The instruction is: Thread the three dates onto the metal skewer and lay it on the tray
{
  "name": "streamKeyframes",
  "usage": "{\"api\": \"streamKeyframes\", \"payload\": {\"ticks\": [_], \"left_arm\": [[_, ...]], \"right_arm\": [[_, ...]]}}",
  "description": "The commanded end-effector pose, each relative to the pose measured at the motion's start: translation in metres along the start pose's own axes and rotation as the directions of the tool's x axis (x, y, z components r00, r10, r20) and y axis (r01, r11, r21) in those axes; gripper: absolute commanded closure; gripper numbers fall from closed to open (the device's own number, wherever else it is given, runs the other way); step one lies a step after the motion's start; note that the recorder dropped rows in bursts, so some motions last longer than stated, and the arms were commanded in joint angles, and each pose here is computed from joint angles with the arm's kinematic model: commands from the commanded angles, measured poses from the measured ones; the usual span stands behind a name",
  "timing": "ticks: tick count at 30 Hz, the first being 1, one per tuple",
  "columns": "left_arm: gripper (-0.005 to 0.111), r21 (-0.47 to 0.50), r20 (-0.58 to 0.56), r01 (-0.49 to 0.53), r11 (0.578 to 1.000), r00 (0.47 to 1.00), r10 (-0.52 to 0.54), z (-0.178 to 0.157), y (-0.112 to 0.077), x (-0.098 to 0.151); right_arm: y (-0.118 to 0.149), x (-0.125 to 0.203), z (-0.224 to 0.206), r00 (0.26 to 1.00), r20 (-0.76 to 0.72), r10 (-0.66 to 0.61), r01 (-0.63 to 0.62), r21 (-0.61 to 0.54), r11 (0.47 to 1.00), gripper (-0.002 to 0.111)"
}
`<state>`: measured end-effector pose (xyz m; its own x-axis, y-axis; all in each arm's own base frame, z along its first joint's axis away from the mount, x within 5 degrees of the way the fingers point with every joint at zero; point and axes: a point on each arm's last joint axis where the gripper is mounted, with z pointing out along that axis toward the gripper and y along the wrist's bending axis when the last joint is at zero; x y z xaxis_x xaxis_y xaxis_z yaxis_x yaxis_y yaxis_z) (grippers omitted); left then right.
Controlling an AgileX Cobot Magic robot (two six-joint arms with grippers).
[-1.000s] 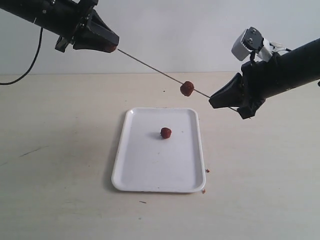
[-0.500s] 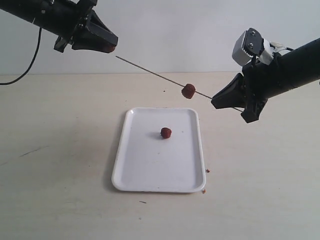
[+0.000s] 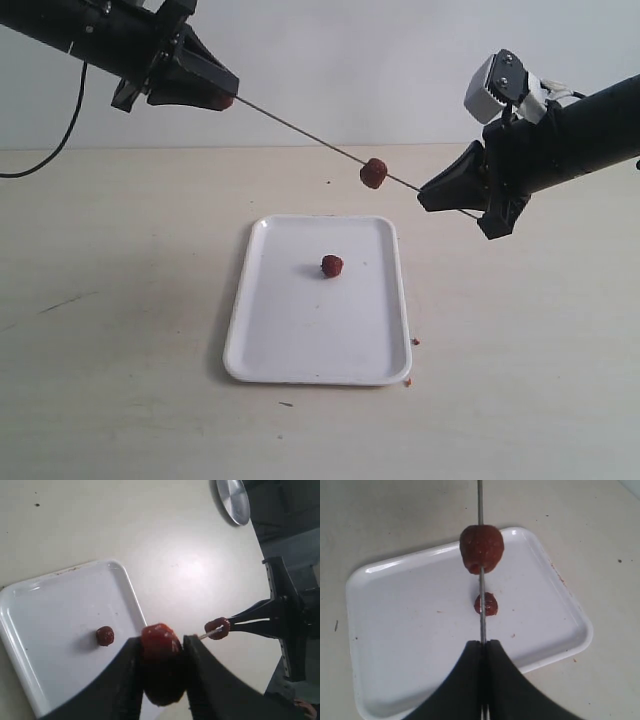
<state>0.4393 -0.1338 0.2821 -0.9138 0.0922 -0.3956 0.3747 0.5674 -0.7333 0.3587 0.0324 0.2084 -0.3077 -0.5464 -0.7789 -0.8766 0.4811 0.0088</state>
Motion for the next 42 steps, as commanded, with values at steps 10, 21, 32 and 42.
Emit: {"api": "streamKeyframes", "payload": {"ticks": [10, 21, 32, 42], "left_arm": [[0.077, 0.02, 0.014, -0.013, 1.0, 1.0, 0.013, -0.003, -0.007, 0.0], [0.077, 0.035, 0.0, -0.044, 0.998, 0.999, 0.044, 0.004, -0.015, 0.001], [0.077, 0.051, -0.025, -0.072, 0.996, 0.997, 0.074, 0.016, -0.026, 0.005], [0.077, 0.111, -0.056, -0.125, 0.986, 0.99, 0.131, 0.038, -0.049, 0.012]], "right_arm": [[0.004, 0.0, 0.0, 1.0, 0.02, -0.018, 0.019, -0.048, 0.999, 0.108], [0.007, -0.004, 0.005, 0.992, 0.111, -0.053, 0.065, -0.106, 0.992, 0.108], [0.009, -0.009, 0.004, 0.985, 0.166, -0.049, 0.069, -0.116, 0.991, 0.108], [0.004, -0.015, 0.003, 0.973, 0.229, 0.038, -0.021, -0.076, 0.997, 0.108]]}}
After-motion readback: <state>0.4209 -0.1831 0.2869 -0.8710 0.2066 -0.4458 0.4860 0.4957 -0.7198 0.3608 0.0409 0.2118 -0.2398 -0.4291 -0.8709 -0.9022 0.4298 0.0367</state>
